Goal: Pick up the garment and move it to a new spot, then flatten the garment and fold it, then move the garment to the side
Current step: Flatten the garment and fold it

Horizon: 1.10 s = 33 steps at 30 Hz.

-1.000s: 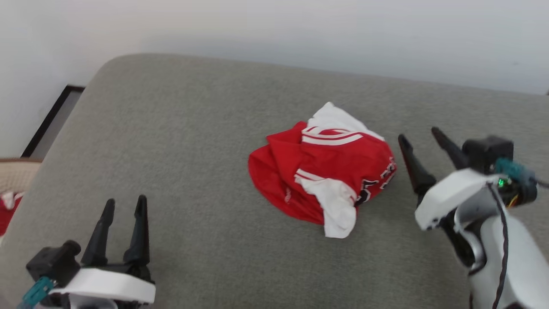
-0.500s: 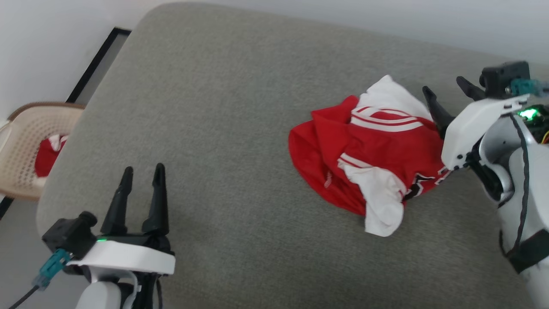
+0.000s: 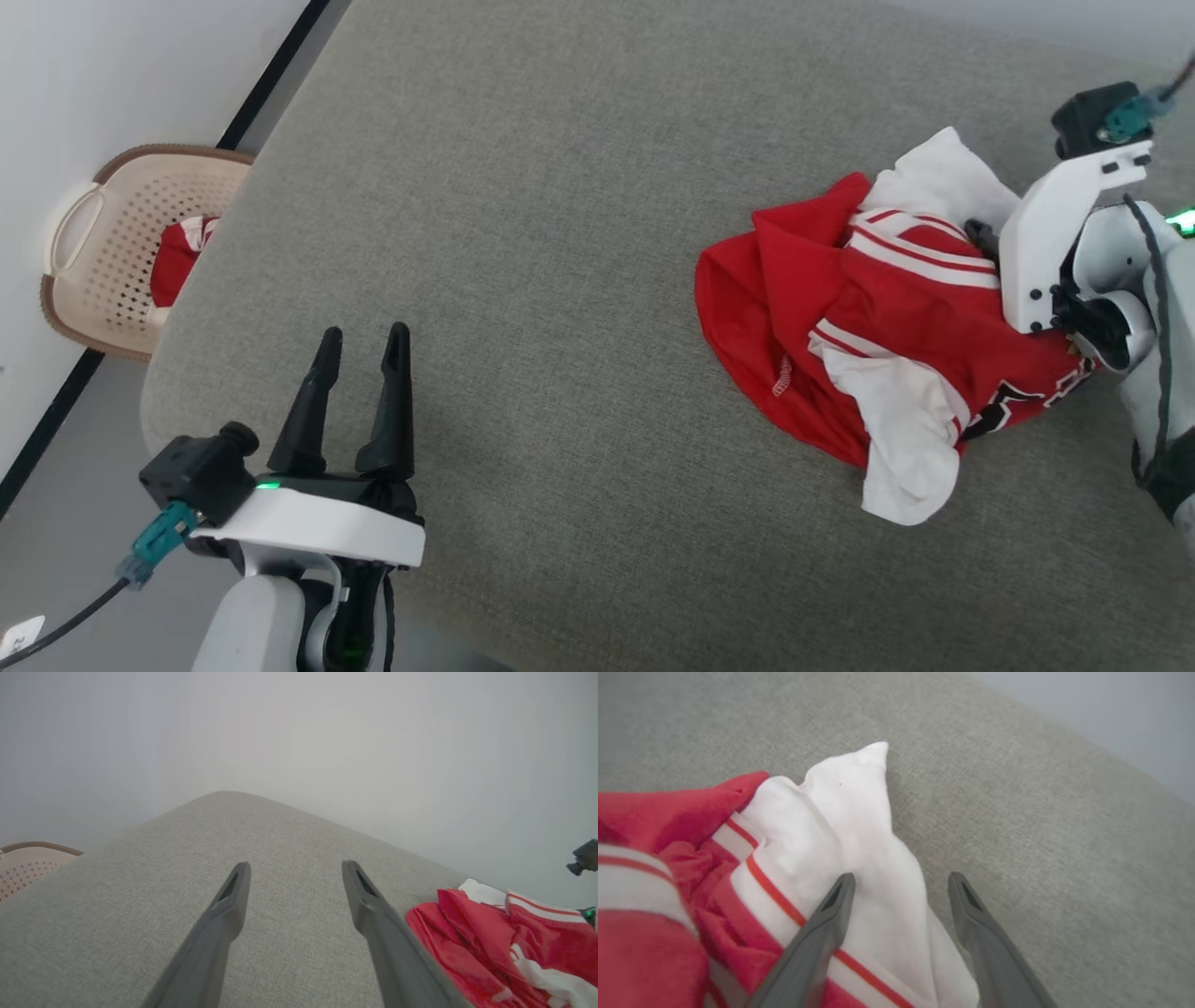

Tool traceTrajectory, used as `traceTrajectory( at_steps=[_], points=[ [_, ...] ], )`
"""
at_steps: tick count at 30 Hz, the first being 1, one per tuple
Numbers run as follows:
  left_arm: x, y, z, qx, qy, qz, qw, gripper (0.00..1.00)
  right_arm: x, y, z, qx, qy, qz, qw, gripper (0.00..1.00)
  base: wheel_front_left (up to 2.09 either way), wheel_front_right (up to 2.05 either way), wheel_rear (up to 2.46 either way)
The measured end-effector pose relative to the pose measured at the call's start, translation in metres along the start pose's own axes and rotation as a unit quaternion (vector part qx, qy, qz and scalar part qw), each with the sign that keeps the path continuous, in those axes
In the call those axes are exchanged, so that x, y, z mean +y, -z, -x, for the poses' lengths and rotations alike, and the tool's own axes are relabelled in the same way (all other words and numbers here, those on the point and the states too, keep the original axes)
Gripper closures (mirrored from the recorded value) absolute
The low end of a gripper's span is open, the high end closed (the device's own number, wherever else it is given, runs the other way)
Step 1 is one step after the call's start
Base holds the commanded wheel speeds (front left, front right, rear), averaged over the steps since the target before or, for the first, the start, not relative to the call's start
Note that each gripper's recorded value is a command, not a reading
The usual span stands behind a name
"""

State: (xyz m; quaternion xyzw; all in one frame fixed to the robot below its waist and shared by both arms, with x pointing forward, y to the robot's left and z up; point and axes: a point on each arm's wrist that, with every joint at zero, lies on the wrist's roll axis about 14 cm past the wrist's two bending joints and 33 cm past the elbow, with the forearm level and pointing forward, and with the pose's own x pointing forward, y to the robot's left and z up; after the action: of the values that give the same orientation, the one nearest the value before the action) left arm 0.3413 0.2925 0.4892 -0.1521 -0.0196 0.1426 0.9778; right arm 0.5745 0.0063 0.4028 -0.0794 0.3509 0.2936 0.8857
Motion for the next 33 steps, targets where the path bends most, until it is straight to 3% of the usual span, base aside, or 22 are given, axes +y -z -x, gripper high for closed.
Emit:
traceTrajectory(
  at_steps=[8,9,10,17,26,33],
  points=[
    [0.003,0.005,0.000,0.009,-0.008,0.000,1.000,0.00,0.008,0.019,-0.014,0.093,-0.015,0.008,0.995,0.00,0.00,0.00,0.00],
    [0.003,0.005,-0.001,0.008,-0.008,0.000,1.000,0.00,0.008,0.019,-0.014,0.101,-0.016,0.010,0.995,0.56,0.00,0.00,0.00],
    [0.003,0.004,-0.002,0.007,-0.007,0.000,1.000,0.00,0.009,0.019,-0.015,0.106,-0.016,0.017,0.994,1.00,0.00,0.00,0.00],
    [0.003,0.001,-0.003,0.002,-0.006,0.003,1.000,0.00,0.007,0.008,-0.007,0.085,-0.017,0.008,0.996,1.00,0.00,0.00,0.00],
    [-0.003,-0.006,-0.008,-0.009,0.015,0.001,1.000,0.00,-0.029,-0.018,0.030,0.022,0.020,-0.009,1.000,1.00,0.00,0.00,0.00],
    [-0.014,-0.006,-0.012,-0.010,0.038,0.000,0.999,0.00,-0.065,-0.002,0.065,0.027,0.058,-0.045,0.997,1.00,0.00,0.00,0.00]
  ],
)
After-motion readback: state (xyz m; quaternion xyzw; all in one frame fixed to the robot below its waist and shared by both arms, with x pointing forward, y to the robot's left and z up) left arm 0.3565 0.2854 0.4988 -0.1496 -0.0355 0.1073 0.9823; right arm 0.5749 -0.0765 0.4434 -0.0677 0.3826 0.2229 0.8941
